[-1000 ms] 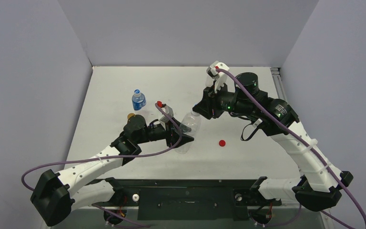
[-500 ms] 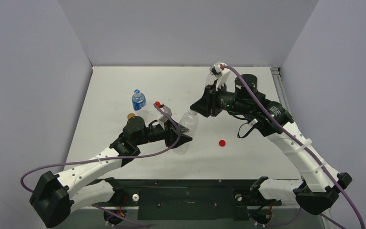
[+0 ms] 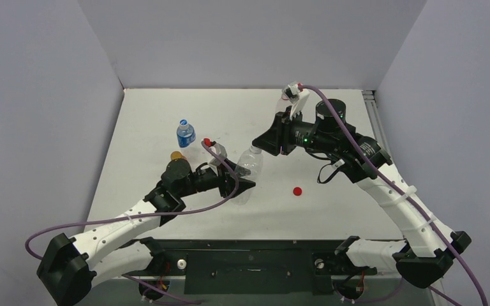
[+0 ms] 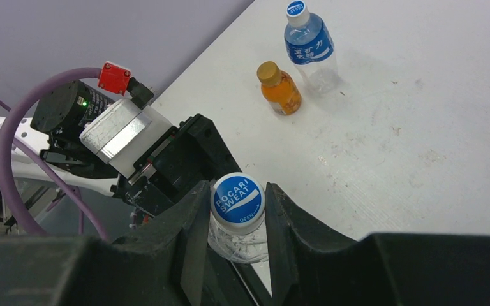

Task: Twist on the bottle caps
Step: Screw the bottle cap onto the plastic bottle.

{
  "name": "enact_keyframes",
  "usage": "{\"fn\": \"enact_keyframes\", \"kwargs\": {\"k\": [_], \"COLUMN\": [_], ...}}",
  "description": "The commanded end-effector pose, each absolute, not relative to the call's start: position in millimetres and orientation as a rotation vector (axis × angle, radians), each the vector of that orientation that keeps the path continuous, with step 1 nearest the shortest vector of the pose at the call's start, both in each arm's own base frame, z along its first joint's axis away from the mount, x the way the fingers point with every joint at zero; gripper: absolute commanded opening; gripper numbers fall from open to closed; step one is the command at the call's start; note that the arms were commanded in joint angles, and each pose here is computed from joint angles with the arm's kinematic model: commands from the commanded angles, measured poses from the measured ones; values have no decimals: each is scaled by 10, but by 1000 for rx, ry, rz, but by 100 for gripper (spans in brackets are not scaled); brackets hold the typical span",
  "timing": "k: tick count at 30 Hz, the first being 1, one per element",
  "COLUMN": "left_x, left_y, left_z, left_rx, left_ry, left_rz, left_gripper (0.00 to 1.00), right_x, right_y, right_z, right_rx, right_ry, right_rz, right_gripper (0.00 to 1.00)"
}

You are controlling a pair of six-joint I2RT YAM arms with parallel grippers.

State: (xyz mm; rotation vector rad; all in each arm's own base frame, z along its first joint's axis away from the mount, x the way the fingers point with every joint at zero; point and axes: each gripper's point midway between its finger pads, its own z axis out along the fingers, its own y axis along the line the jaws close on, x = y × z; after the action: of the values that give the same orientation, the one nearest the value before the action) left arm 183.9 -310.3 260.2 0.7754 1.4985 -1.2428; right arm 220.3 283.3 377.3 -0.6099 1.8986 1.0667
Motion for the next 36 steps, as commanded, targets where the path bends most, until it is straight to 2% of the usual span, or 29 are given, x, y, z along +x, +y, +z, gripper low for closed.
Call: {"fn": "enact_keyframes", "kwargs": {"k": [1, 10, 21, 36], "left_x": [2046, 2457, 2827, 3011], "left_y": [-2991, -2864, -2720, -2735], "left_z": [3173, 3341, 3429, 3421], "left_rx": [678, 507, 339, 192], "left_ry": [1282, 1254, 1272, 1288], "left_rz": [-1112, -874, -440, -237], "left_gripper": [0, 0, 0, 0], "right_x": [2111, 2197, 2382, 2661], "right_y": [2889, 2931, 2921, 2957], "right_z": [3517, 3355, 3146, 3045], "right_rx": [-614, -496, -276, 85], "right_ry": [2025, 2125, 2260, 2310], "right_rz": [1100, 1014, 829, 711], "right_gripper": [7, 5, 2, 3]}}
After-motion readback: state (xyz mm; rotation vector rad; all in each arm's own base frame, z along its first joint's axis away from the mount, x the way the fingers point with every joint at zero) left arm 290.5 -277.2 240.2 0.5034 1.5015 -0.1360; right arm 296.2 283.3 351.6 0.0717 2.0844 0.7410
